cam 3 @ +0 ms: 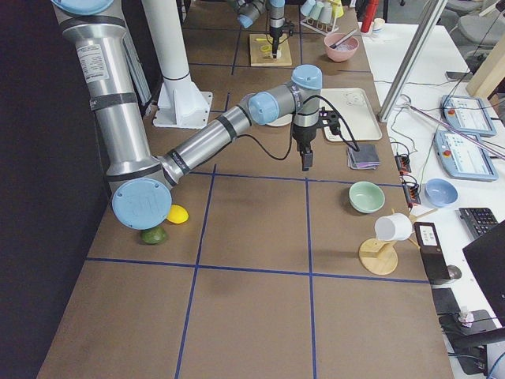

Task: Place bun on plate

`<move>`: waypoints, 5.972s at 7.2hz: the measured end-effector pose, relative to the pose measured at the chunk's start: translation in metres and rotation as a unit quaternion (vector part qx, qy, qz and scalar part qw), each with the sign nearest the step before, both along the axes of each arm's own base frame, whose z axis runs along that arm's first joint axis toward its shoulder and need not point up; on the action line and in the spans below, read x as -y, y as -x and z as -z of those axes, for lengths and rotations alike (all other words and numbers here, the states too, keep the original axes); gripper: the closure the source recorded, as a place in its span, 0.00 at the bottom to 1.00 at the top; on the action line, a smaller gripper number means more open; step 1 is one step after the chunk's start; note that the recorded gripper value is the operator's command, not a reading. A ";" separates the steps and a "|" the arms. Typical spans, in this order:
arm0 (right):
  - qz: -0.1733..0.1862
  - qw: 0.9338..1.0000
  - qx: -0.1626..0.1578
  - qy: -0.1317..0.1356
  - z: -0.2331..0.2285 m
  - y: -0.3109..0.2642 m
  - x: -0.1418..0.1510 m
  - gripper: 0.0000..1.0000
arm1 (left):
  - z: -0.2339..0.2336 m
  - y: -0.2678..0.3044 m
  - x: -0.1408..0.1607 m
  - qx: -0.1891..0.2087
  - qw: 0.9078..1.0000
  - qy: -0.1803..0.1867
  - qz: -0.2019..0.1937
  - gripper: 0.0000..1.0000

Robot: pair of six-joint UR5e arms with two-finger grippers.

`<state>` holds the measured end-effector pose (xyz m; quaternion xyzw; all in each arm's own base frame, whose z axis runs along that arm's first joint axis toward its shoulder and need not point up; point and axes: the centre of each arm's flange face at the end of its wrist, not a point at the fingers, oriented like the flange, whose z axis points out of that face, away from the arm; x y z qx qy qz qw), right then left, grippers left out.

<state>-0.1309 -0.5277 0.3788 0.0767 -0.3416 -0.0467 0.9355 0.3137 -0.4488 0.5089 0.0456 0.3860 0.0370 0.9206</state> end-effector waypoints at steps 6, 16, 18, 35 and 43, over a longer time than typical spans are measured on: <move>-0.002 1.000 0.001 0.000 0.000 -0.002 0.001 0.00 | 0.025 0.005 -0.003 -0.013 1.000 -0.010 0.002 0.66; 0.001 0.999 0.028 0.030 -0.066 -0.081 -0.009 0.00 | 0.393 -0.271 0.029 -0.007 0.993 0.084 0.086 0.69; 0.004 0.998 0.044 0.036 -0.087 -0.105 -0.010 0.00 | 0.387 -0.314 0.026 -0.001 0.993 0.076 0.094 0.69; 0.040 0.998 0.041 0.016 -0.154 -0.164 -0.015 0.00 | 0.287 -0.086 0.102 0.016 1.000 0.025 0.004 0.00; 0.002 0.998 0.047 0.032 -0.236 -0.190 -0.079 0.00 | -0.002 0.298 0.108 0.022 0.994 -0.029 -0.098 0.00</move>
